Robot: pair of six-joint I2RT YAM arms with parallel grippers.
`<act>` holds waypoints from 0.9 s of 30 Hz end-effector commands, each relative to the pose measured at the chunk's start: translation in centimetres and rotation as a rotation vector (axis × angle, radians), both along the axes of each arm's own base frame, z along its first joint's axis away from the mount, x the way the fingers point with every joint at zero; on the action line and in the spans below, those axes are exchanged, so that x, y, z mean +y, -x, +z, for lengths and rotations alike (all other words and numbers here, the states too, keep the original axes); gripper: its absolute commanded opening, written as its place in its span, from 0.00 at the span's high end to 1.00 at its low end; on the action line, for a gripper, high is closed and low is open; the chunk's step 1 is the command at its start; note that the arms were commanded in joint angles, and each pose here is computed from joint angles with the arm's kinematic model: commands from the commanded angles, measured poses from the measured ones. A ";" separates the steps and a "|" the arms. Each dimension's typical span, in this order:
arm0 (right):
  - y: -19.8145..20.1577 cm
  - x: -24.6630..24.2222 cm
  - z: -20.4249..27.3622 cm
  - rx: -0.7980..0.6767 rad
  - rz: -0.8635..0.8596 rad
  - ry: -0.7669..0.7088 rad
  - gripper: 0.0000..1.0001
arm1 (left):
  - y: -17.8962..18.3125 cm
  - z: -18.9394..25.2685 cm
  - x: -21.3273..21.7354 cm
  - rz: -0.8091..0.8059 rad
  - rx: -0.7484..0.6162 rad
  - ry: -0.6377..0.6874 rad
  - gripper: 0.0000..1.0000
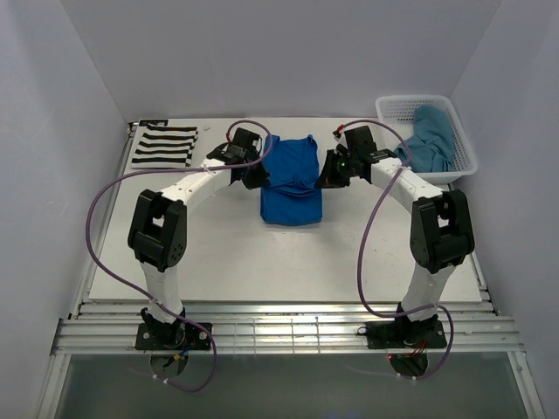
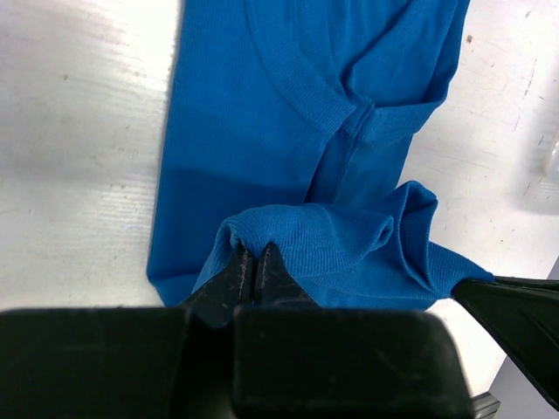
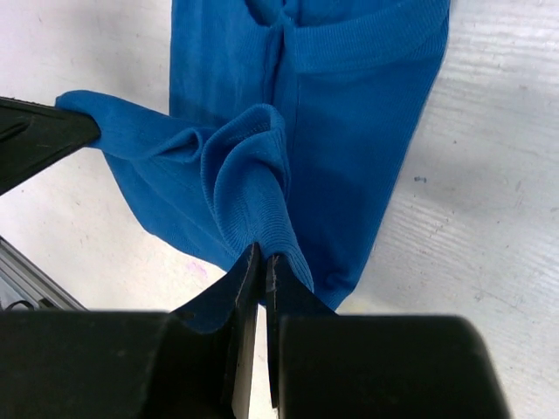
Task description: Fold and stack the tank tops
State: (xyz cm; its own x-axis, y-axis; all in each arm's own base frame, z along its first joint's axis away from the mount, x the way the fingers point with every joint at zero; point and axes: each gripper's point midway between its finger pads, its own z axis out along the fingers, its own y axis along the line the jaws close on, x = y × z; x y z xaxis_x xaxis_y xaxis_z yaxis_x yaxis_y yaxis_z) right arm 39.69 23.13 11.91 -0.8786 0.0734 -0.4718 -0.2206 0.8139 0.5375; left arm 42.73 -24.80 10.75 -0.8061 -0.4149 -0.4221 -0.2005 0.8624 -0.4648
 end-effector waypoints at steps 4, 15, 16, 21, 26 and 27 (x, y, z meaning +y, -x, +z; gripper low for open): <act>-2.4 0.6 1.2 -0.052 0.034 -0.025 0.92 | -2.0 0.8 -0.6 -0.048 -0.036 0.013 1.00; -4.0 0.3 -1.3 -0.011 0.016 -0.015 0.92 | -3.2 -1.5 0.1 -0.043 -0.005 -0.009 1.00; -4.2 0.3 -1.2 -0.014 0.016 -0.015 0.92 | -3.0 -1.7 -0.1 -0.055 0.011 0.002 1.00; -4.7 0.2 -2.5 0.007 0.029 -0.019 0.92 | -3.2 -2.9 0.2 -0.039 0.036 0.000 1.00; -5.1 0.6 -3.5 0.021 0.056 -0.028 0.92 | -3.8 -3.1 0.4 -0.044 0.025 -0.012 1.00; -5.5 0.6 -3.4 0.013 0.057 -0.028 0.91 | -4.0 -3.0 0.4 -0.043 0.022 -0.012 0.99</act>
